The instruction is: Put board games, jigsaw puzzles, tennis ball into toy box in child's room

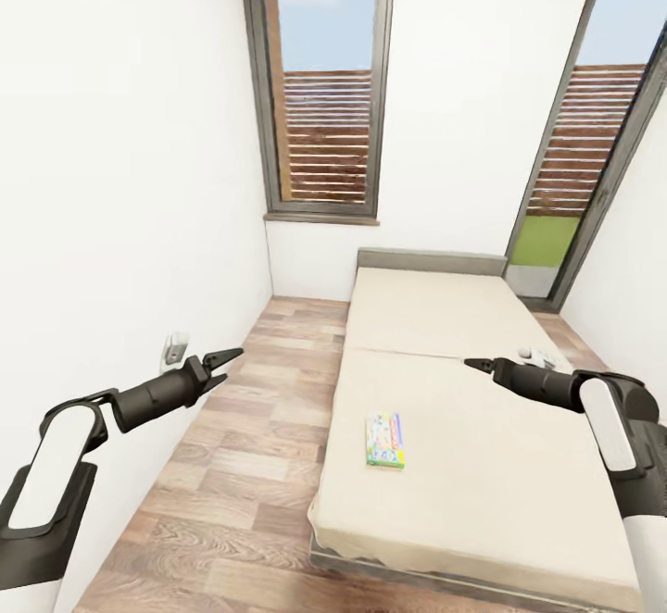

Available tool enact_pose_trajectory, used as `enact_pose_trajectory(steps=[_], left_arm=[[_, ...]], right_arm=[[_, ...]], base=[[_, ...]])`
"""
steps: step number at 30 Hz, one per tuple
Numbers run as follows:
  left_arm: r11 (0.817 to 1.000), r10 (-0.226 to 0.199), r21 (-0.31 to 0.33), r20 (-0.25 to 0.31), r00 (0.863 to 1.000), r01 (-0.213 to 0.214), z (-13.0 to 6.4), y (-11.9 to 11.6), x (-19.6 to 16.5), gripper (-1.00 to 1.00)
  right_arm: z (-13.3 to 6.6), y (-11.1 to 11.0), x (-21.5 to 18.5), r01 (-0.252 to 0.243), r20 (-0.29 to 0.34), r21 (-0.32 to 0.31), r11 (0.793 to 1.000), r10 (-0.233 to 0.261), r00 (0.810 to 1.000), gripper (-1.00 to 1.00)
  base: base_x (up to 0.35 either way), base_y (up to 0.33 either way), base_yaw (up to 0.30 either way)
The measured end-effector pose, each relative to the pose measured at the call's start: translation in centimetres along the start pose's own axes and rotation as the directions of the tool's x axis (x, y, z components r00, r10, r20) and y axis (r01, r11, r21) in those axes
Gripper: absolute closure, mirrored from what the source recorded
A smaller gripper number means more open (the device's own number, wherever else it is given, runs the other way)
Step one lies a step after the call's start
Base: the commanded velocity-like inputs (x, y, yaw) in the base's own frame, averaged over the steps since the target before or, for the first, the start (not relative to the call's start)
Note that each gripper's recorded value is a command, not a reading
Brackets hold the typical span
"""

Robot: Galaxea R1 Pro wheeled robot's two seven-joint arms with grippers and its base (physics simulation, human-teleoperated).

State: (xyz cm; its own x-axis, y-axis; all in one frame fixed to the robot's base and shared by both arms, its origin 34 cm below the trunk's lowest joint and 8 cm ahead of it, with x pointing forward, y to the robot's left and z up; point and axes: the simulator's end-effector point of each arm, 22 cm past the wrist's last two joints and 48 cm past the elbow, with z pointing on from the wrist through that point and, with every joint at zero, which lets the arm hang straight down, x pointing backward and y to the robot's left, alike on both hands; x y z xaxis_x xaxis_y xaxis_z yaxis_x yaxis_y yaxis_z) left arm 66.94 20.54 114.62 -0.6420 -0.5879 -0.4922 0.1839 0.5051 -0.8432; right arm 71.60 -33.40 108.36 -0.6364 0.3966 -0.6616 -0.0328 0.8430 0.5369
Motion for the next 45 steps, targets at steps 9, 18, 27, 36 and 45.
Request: enact_pose_trajectory(steps=[9,18,27,36,45], left_arm=[[1.000,-0.010,-0.013,0.006,1.000,0.010,-0.5,0.9,-0.3,-1.00],[1.000,-0.011,-0.024,0.009,1.000,0.011,-0.4,1.9,-0.4,-1.00],[1.000,-0.002,-0.015,0.005,1.000,0.002,0.2,2.0,-0.2,-1.00],[1.000,0.012,-0.001,-0.005,1.000,-0.012,1.4,1.7,0.2,-1.00],[1.000,0.025,0.011,-0.005,1.000,-0.025,2.1,1.6,0.2,-1.00]], right_arm=[[1.0,1.0,0.7,0.008,-0.014,-0.017,1.000,-0.009,1.000,-1.00],[2.0,1.3,1.2,0.016,-0.024,-0.026,1.000,-0.017,1.000,-1.00],[2.7,1.0,1.6,0.018,-0.027,-0.027,0.999,-0.019,0.999,-1.00],[3.4,0.8,1.9,0.022,-0.029,-0.028,0.999,-0.022,0.999,-1.00],[4.4,1.0,2.9,0.044,-0.047,-0.037,0.998,-0.046,0.998,-1.00]], base=[[0.000,0.000,-0.293],[0.000,0.000,-0.293],[0.000,0.000,-0.293],[0.000,0.000,-0.293],[0.000,0.000,-0.253]])
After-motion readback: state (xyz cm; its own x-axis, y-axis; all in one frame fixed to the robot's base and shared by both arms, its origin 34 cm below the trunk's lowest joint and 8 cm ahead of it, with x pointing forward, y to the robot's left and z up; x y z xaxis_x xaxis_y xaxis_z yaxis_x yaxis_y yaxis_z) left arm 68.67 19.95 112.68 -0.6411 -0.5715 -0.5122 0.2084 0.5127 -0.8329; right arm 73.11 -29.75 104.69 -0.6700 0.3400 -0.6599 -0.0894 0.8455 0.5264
